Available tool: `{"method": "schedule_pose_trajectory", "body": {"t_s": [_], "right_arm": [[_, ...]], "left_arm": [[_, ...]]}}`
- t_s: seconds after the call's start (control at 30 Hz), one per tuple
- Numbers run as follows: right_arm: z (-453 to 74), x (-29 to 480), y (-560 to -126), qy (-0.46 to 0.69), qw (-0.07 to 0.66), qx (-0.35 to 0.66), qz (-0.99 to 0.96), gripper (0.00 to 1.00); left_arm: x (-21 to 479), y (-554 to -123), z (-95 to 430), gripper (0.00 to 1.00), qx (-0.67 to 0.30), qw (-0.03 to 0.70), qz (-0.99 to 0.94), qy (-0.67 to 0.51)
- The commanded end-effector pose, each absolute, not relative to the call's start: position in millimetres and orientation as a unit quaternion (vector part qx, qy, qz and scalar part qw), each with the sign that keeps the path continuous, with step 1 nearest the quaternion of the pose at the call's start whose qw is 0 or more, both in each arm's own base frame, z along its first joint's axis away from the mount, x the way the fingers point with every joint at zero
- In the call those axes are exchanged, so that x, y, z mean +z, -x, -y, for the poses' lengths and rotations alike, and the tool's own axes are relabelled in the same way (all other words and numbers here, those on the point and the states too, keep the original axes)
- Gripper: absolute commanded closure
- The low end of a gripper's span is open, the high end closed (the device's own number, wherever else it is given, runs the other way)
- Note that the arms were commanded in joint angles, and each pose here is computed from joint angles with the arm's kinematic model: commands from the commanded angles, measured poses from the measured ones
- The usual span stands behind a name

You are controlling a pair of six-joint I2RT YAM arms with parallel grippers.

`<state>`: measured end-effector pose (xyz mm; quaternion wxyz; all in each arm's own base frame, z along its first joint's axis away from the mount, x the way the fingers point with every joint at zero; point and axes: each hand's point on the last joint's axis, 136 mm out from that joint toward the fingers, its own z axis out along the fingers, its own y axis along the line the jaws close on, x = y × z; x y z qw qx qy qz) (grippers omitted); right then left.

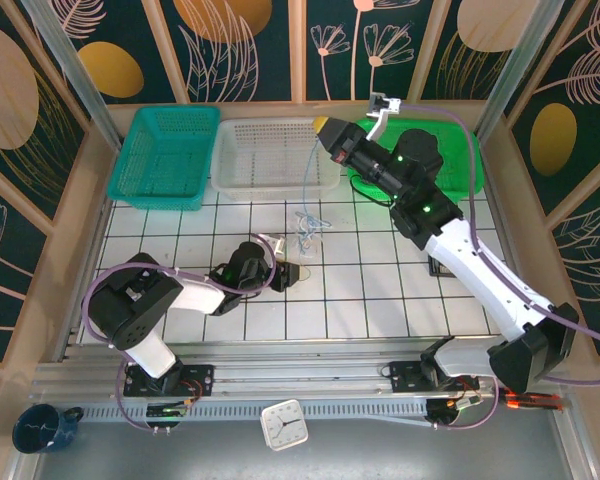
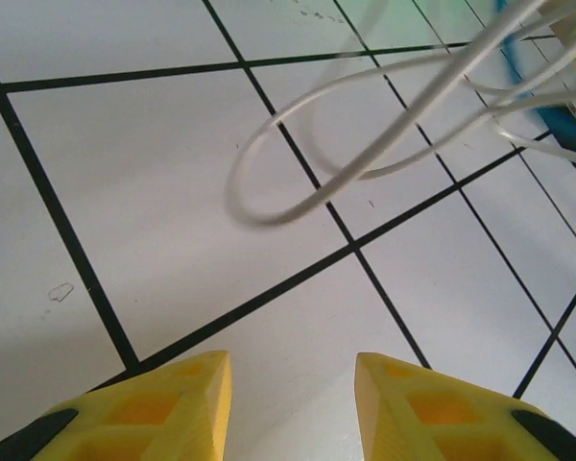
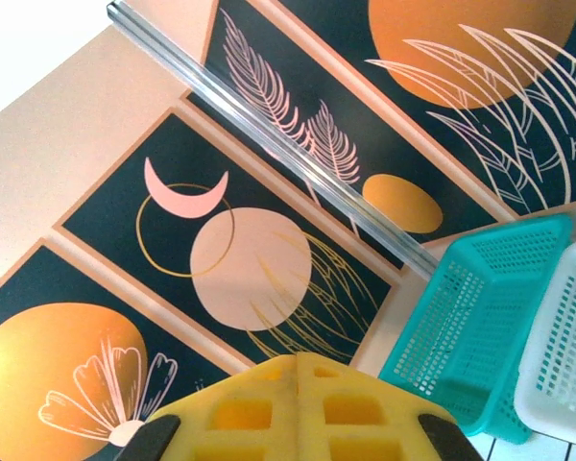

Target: Untangle the cables

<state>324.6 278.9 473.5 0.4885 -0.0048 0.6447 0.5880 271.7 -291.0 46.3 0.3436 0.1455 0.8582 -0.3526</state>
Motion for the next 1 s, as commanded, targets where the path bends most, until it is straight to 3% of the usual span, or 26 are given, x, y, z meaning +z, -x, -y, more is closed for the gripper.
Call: {"method": "schedule_pose_trajectory", "body": {"t_s": [0.0, 0.2, 0.4, 0.97], "right_arm": [[-273.6, 483.0, -314.9, 0.016, 0.499, 0.593, -0.632, 1.0], [-276.1, 438.9, -318.9, 0.006, 0.478, 0.582, -0.657, 1.0], [-283.3, 403.8, -319.7, 0.008, 0.448, 0.582, -0.679, 1.0], [-310.8, 393.3, -292.1, 0.069, 0.394, 0.609, -0.684, 1.0]], "left_arm": [[62.9, -272.5, 291.4, 0.6, -0.369, 0.36, -0.845, -0.141], [86.4, -271.0, 287.9, 0.41, -0.377, 0.38, -0.833, -0.14], [106.2, -268.4, 284.2, 0.29, -0.377, 0.403, -0.82, -0.154], [93.9, -287.5, 306.2, 0.25, -0.334, 0.397, -0.824, -0.228]]}}
